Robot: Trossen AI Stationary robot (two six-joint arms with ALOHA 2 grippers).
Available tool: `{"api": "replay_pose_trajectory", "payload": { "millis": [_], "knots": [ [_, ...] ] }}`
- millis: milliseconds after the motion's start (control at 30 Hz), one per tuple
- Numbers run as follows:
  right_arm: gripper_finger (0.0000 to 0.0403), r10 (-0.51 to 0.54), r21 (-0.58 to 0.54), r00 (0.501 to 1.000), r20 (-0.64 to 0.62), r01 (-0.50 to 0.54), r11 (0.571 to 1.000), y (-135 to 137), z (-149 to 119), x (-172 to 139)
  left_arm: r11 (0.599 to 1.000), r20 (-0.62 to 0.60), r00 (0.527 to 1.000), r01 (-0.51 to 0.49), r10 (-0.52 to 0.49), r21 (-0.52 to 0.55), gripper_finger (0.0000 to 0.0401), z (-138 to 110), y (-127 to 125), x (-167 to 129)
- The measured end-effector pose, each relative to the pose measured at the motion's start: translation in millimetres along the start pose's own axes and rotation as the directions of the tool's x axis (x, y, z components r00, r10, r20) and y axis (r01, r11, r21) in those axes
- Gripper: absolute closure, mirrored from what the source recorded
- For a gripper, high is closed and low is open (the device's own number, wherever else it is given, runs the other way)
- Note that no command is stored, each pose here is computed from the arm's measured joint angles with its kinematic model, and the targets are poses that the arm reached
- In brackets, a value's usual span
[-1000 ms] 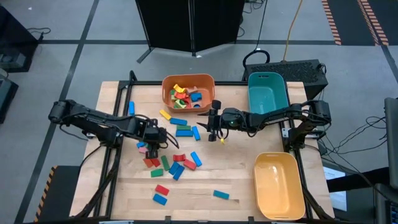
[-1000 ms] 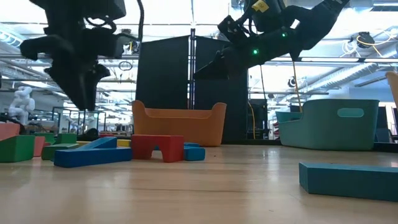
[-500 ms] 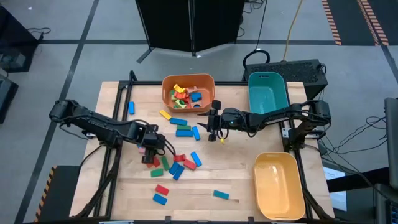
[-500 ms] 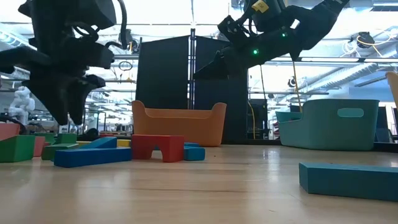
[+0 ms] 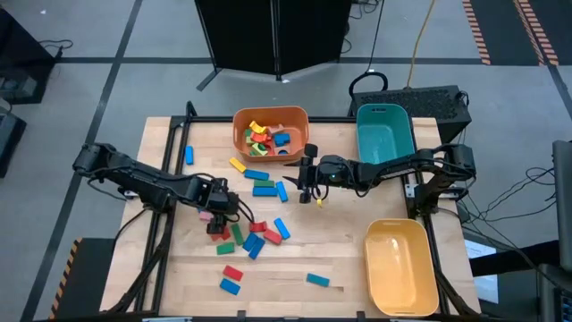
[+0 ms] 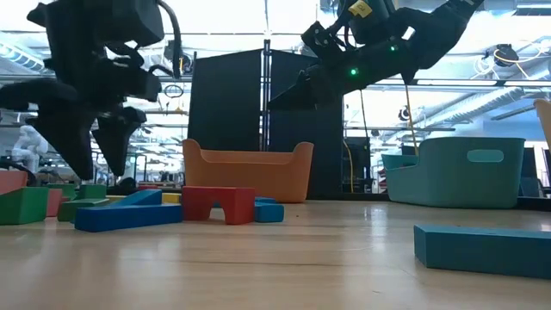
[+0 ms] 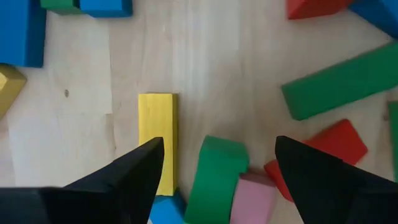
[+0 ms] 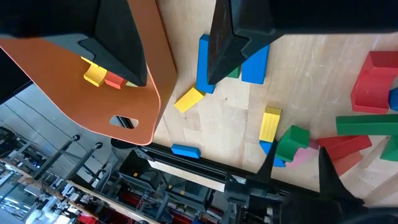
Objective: Sort blocks by size
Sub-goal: Put the green arch block into the orange bin
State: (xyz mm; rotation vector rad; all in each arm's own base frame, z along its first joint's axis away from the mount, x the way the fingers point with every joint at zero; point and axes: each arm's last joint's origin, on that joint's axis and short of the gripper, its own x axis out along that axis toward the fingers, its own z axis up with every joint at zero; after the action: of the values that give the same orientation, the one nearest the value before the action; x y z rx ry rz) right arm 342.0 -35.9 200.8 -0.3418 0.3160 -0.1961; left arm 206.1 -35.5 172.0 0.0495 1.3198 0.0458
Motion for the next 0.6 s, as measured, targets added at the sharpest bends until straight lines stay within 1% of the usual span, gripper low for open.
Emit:
{"api": "replay_pose_trajectory", "payload": {
  "millis": [167, 267, 467, 600],
  "knots": [
    [0.0245, 0.001, 0.0, 1.0, -0.001, -0.001, 1.0, 0, 0, 0, 1.0, -0.08, 0.997, -0.019, 0.017, -0.025, 0.0105, 1, -2, 16],
    [0.0245, 0.001, 0.0, 1.0, -0.001, -0.001, 1.0, 0, 0, 0, 0.999, -0.123, 0.992, -0.031, 0.029, -0.018, 0.0114, 1, -3, 25],
    [0.0245, 0.001, 0.0, 1.0, -0.001, -0.001, 1.0, 0, 0, 0, 0.998, -0.139, 0.989, -0.06, 0.058, -0.01, 0.013, 2, -3, 30],
    [0.0245, 0.001, 0.0, 1.0, -0.001, -0.001, 1.0, 0, 0, 0, 0.998, -0.141, 0.988, -0.065, 0.063, -0.006, 0.0151, 2, -2, 30]
  ]
}}
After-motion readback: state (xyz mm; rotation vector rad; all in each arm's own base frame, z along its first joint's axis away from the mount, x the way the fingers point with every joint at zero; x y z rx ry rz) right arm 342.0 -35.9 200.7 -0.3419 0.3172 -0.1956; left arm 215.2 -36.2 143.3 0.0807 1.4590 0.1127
